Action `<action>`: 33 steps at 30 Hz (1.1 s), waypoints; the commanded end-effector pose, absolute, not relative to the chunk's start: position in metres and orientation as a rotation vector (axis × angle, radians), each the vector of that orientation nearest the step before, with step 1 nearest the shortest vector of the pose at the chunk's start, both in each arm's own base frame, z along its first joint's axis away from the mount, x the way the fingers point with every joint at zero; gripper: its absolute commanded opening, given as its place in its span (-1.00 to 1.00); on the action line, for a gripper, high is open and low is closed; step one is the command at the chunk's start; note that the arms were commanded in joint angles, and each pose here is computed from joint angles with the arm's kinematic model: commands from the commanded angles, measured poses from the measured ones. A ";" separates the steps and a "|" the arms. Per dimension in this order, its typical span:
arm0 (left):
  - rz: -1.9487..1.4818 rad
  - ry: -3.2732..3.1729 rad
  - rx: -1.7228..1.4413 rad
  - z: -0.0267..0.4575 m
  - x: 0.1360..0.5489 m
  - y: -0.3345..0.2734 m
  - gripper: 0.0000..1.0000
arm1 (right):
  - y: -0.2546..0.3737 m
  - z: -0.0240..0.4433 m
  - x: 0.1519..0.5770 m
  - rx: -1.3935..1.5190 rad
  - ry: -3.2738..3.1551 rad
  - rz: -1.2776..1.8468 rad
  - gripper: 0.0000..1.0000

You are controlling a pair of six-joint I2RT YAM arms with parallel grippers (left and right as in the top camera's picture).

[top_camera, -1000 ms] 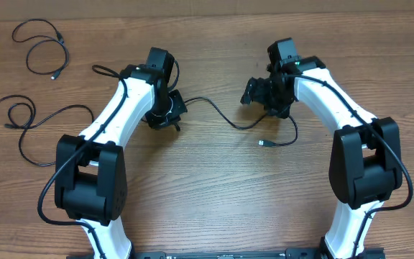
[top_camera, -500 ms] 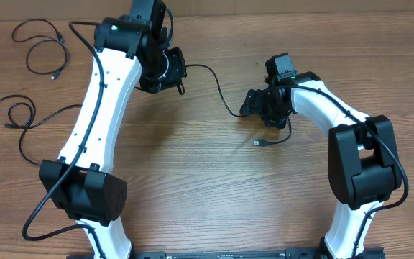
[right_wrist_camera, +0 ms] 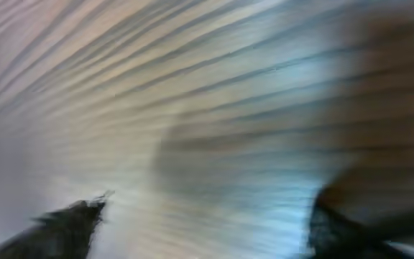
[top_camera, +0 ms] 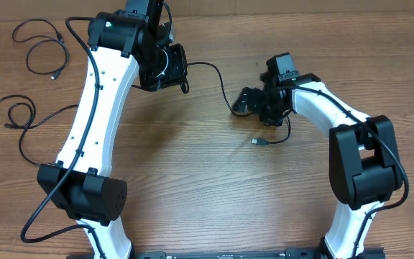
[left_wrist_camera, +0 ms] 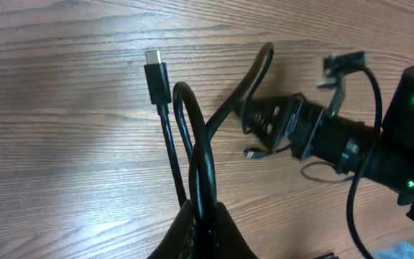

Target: Untangle cables

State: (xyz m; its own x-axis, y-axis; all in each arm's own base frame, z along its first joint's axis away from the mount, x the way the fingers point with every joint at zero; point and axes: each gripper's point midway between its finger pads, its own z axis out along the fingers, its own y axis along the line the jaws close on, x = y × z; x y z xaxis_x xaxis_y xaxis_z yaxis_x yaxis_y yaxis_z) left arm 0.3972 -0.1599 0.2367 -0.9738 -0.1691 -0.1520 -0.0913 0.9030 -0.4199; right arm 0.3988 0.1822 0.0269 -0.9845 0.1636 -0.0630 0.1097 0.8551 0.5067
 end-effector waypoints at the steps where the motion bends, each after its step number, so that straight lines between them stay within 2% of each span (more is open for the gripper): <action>1: -0.658 2.863 -0.248 0.247 0.397 -0.159 -0.92 | 0.214 0.071 0.380 -0.176 2.816 1.125 1.00; 9: -0.631 2.903 -0.309 0.243 0.390 -0.148 -0.91 | 0.209 0.157 0.364 -0.512 2.581 1.042 1.00; 13: -0.610 2.912 -0.315 0.242 0.389 -0.146 -0.91 | 0.202 0.194 0.360 -0.549 2.483 0.954 1.00; 17: -0.812 2.937 -0.265 0.250 0.376 -0.169 -0.92 | 0.205 0.225 0.369 -0.585 2.344 0.920 1.00; 22: -0.997 2.954 -0.074 0.260 0.356 -0.197 -0.91 | 0.215 0.232 0.374 -0.757 2.218 0.856 1.00; 23: -1.004 2.970 -0.060 0.260 0.351 -0.200 -0.92 | 0.216 0.232 0.373 -0.816 2.187 0.830 0.95; 26: -0.999 3.014 -0.009 0.258 0.337 -0.207 -0.92 | 0.218 0.232 0.372 -0.947 2.110 0.767 0.57; 28: -0.995 3.044 0.022 0.257 0.328 -0.210 -0.92 | 0.218 0.232 0.372 -1.009 2.073 0.736 0.48; 31: -1.034 3.079 0.028 0.259 0.317 -0.211 -0.92 | 0.217 0.231 0.371 -1.025 2.066 0.728 0.50; 33: -1.094 3.062 0.113 0.263 0.312 -0.215 -0.92 | 0.217 0.230 0.370 -1.026 2.075 0.733 0.61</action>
State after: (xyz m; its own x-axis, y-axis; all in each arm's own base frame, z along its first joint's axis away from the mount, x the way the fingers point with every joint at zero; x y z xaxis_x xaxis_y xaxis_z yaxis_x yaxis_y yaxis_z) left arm 0.3175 -0.2058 0.2465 -0.9911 0.0123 0.1329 -0.0645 0.8274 -0.5579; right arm 0.3705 0.2163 0.2228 -0.5062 -0.4033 -0.7623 -0.7964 0.5577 0.2338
